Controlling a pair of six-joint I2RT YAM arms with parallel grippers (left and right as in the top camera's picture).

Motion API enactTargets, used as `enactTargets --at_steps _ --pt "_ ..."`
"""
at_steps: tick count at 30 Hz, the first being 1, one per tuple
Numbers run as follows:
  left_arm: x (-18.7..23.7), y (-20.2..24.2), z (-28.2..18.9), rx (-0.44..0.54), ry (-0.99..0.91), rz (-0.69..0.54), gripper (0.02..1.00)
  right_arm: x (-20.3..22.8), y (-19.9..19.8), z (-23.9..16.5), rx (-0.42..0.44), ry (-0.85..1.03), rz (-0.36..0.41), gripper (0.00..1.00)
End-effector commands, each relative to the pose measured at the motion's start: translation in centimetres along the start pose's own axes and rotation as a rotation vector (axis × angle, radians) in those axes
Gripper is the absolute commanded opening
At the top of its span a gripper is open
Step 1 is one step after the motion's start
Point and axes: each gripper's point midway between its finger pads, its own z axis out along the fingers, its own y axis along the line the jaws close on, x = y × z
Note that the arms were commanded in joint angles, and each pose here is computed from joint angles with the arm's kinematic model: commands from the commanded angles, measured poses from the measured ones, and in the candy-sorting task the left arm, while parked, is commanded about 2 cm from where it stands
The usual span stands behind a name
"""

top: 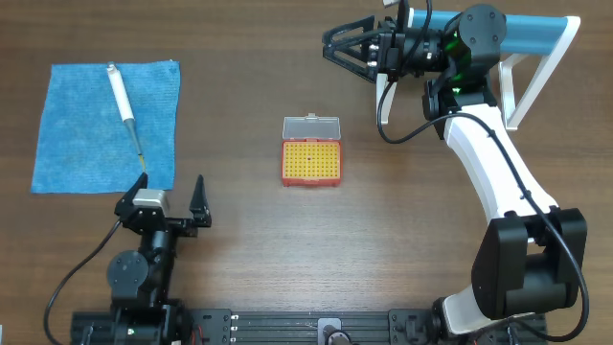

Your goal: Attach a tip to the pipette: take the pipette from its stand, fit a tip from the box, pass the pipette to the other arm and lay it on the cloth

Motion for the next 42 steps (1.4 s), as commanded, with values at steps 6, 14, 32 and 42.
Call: enactTargets --at_steps 6,14,32,42 --pt "0.1 0.5 -0.1 -0.033 0.0 -0.029 1.0 0.1 -0.4 -0.2 0.003 0.001 -0.002 0.768" --pt "0.1 0.5 -0.1 -0.033 0.0 -0.029 1.0 0.1 -0.4 -0.2 0.003 0.001 -0.002 0.763" --pt "0.1 0.5 -0.1 -0.033 0.0 -0.029 1.0 -0.4 -0.5 -1.3 0.045 -0.007 -0.702 0.766" --pt "0.1 0.5 -0.1 -0.033 0.001 -0.029 1.0 -2.7 -4.0 -10.7 1.2 -0.008 -0.682 0.763"
